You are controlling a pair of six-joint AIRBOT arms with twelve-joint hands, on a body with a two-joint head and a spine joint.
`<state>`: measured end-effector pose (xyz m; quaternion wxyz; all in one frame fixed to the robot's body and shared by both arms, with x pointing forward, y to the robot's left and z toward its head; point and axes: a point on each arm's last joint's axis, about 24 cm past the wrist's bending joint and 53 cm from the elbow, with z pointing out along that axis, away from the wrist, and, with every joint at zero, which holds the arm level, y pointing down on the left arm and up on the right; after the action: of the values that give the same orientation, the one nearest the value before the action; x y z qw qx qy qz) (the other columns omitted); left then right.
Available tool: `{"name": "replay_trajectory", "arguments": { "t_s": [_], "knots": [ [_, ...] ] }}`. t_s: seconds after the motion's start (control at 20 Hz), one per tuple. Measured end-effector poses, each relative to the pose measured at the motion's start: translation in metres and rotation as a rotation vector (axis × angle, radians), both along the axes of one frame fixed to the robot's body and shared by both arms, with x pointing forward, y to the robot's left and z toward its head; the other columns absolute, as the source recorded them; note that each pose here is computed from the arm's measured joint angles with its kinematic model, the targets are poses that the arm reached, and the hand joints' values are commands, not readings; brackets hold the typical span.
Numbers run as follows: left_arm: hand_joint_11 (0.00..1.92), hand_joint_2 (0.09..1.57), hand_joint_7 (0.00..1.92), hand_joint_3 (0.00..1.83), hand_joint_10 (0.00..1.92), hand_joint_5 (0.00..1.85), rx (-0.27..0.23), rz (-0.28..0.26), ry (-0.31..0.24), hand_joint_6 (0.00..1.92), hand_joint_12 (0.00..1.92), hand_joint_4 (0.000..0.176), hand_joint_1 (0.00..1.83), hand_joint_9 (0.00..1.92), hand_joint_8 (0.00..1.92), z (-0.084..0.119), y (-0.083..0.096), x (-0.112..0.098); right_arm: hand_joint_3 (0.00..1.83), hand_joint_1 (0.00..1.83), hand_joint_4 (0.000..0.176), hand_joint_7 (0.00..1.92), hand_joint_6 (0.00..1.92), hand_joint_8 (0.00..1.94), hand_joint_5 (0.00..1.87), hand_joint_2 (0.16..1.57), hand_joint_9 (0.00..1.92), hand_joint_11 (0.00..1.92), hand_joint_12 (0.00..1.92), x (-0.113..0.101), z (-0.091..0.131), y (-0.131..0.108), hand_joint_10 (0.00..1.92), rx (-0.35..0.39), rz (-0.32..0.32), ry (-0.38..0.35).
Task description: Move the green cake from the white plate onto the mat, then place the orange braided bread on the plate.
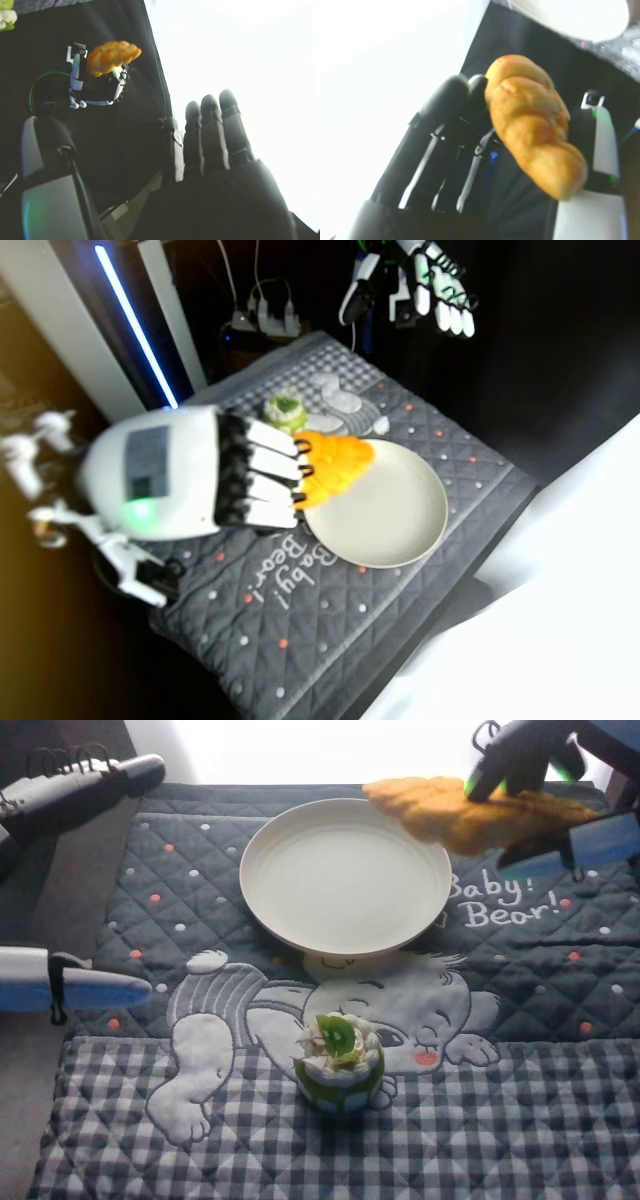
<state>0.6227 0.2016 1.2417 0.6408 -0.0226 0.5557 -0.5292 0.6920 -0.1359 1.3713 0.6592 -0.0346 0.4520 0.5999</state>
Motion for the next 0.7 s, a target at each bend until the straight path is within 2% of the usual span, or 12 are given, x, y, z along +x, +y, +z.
{"name": "replay_trajectory", "arguments": {
  "t_s": [0.05, 0.1, 0.2, 0.25, 0.3, 0.35, 0.4, 0.45, 0.5, 0.55, 0.65, 0.7],
  "knots": [
    [0.07, 0.78, 0.2, 0.01, 0.0, 0.18, 0.002, -0.005, -0.003, 0.0, 0.12, 0.171, 0.82, 0.13, 0.0, 0.0, -0.001, -0.001, 0.0, 1.19, 0.0, 1.15, 0.76, 1.93, 1.1, 1.06, 1.45, 1.51, 1.92, 0.002, 0.001, 0.0, 1.91, 0.017, -0.004, 0.004],
    [0.08, 0.76, 0.2, 0.0, 0.0, 0.18, 0.001, -0.009, -0.007, 0.0, 0.13, 0.165, 0.84, 0.13, 0.0, 0.001, -0.002, -0.002, 0.0, 1.24, 0.0, 0.93, 0.74, 1.53, 0.97, 1.15, 1.11, 1.16, 1.82, 0.003, 0.003, 0.002, 1.63, 0.028, -0.001, 0.002],
    [0.09, 0.75, 0.2, 0.0, 0.0, 0.19, -0.024, -0.014, -0.009, 0.0, 0.14, 0.142, 0.85, 0.13, 0.0, 0.0, -0.002, 0.0, 0.0, 1.24, 0.0, 0.86, 0.82, 1.47, 0.88, 1.18, 0.95, 0.97, 1.81, 0.013, 0.001, 0.009, 1.59, 0.057, -0.001, 0.012],
    [0.09, 0.74, 0.18, 0.0, 0.0, 0.18, -0.027, -0.022, -0.009, 0.0, 0.14, 0.15, 0.84, 0.11, 0.0, -0.002, -0.004, 0.0, 0.01, 1.17, 0.0, 0.86, 1.05, 1.54, 0.88, 1.16, 0.92, 0.97, 1.9, 0.015, 0.0, 0.013, 1.75, 0.062, 0.003, 0.013],
    [0.07, 0.76, 0.15, 0.0, 0.0, 0.17, -0.034, -0.031, -0.001, 0.0, 0.13, 0.135, 0.83, 0.11, 0.0, -0.005, -0.008, 0.001, 0.0, 1.25, 0.0, 0.9, 0.84, 1.38, 0.88, 1.17, 1.02, 0.97, 1.56, 0.016, -0.002, 0.023, 1.24, 0.066, 0.017, 0.013],
    [0.07, 0.76, 0.15, 0.0, 0.0, 0.17, -0.034, -0.032, 0.0, 0.0, 0.13, 0.135, 0.83, 0.11, 0.0, -0.006, -0.009, 0.001, 0.0, 1.25, 0.0, 0.9, 0.84, 1.38, 0.88, 1.17, 1.02, 0.97, 1.56, 0.017, -0.002, 0.024, 1.24, 0.066, 0.018, 0.013],
    [0.06, 0.72, 0.17, 0.0, 0.0, 0.24, -0.041, -0.044, -0.002, 0.01, 0.15, 0.111, 0.87, 0.14, 0.0, -0.007, -0.012, 0.002, 0.0, 1.19, 0.0, 0.86, 0.96, 1.49, 0.95, 1.13, 0.98, 0.96, 1.86, 0.02, -0.003, 0.027, 1.71, 0.081, 0.02, 0.021],
    [0.06, 0.72, 0.17, 0.0, 0.0, 0.24, -0.056, -0.055, -0.001, 0.01, 0.15, 0.111, 0.87, 0.14, 0.0, -0.006, -0.014, 0.003, 0.0, 1.19, 0.0, 0.86, 0.96, 1.49, 0.95, 1.13, 0.98, 0.96, 1.86, 0.022, -0.002, 0.027, 1.71, 0.092, 0.019, 0.021],
    [0.07, 0.72, 0.18, 0.0, 0.0, 0.26, -0.07, -0.062, 0.0, 0.01, 0.16, 0.117, 0.83, 0.15, 0.0, -0.005, -0.014, 0.003, 0.0, 1.17, 0.0, 0.87, 1.03, 1.64, 0.93, 1.13, 0.92, 0.92, 1.91, 0.023, -0.001, 0.027, 1.85, 0.103, 0.02, 0.014],
    [0.05, 0.7, 0.22, 0.0, 0.0, 0.26, -0.075, -0.069, -0.001, 0.0, 0.29, 0.139, 0.83, 0.18, 0.0, -0.004, -0.016, 0.002, 0.0, 1.16, 0.0, 0.83, 1.07, 1.59, 0.91, 1.14, 0.86, 0.85, 1.92, 0.023, 0.002, 0.025, 1.83, 0.121, 0.019, 0.007],
    [0.0, 0.72, 0.24, 0.0, 0.0, 0.26, -0.085, -0.076, -0.017, 0.0, 0.5, 0.144, 0.81, 0.22, 0.0, 0.0, -0.016, 0.0, 0.0, 1.16, 0.0, 0.76, 1.11, 1.64, 0.89, 1.16, 0.77, 0.8, 1.92, 0.023, 0.006, 0.018, 1.85, 0.153, 0.012, 0.003],
    [0.0, 0.71, 0.24, 0.0, 0.0, 0.27, -0.095, -0.079, -0.024, 0.0, 0.5, 0.164, 0.81, 0.21, 0.0, 0.003, -0.016, -0.001, 0.0, 1.16, 0.0, 0.76, 1.1, 1.68, 0.89, 1.15, 0.78, 0.83, 1.92, 0.024, 0.008, 0.015, 1.83, 0.161, 0.008, -0.004]
  ]
}}
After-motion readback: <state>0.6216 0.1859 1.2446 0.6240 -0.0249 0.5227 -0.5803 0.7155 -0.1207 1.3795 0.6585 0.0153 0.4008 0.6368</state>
